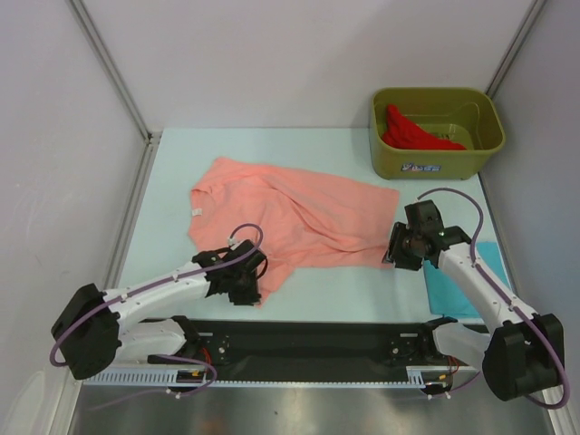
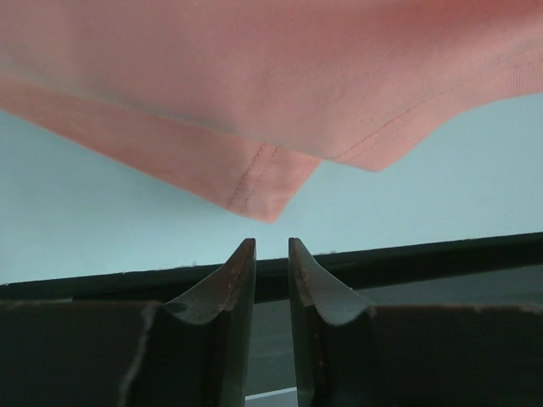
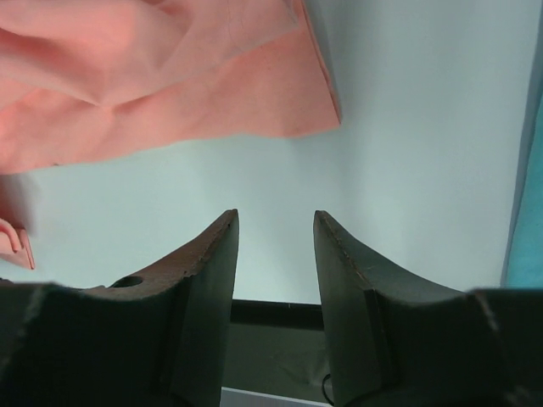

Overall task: Fold and stack the t-shirts
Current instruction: Flatten the tshirt out

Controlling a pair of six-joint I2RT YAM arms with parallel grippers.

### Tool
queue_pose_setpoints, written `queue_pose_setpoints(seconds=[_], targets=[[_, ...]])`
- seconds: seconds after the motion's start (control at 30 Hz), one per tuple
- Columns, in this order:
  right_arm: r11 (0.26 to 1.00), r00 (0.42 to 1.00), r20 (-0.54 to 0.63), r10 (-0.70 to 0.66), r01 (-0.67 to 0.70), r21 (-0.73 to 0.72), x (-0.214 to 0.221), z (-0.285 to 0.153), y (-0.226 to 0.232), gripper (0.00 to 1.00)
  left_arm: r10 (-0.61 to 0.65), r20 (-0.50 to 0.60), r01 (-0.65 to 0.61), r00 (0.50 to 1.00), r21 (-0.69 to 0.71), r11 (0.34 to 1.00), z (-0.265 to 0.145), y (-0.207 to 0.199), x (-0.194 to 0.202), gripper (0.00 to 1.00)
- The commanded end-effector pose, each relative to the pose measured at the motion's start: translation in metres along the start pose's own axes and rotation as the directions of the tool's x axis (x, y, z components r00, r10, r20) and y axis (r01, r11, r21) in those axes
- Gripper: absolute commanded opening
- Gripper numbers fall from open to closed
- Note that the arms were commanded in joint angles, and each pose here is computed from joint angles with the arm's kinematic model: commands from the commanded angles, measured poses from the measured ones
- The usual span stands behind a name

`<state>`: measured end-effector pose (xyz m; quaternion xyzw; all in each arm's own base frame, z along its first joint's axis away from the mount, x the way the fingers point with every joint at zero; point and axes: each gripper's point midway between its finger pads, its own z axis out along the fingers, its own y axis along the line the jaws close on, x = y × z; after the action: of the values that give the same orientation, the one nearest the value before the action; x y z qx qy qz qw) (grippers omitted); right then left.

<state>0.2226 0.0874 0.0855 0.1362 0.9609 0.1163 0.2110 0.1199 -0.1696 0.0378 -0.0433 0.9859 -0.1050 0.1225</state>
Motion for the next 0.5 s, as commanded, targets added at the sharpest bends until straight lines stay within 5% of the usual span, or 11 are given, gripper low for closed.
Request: queue_pose_setpoints(seconds=[0.0, 0.47], targets=[[0.999, 0.999, 0.028, 0.024, -0.023, -0.034, 0.000, -0.008, 0.008, 0.46, -0.088, 0.002, 0.088, 0.996, 0.013, 0.996, 0.007, -0.009, -0.001, 0.27], [0.999, 0.999, 0.037, 0.022, -0.021, -0.033, 0.000, -0.011, 0.008, 0.45, -0.138, -0.028, 0.136, 0.990, -0.075, 0.988, 0.029, 0.001, 0.006, 0.36]])
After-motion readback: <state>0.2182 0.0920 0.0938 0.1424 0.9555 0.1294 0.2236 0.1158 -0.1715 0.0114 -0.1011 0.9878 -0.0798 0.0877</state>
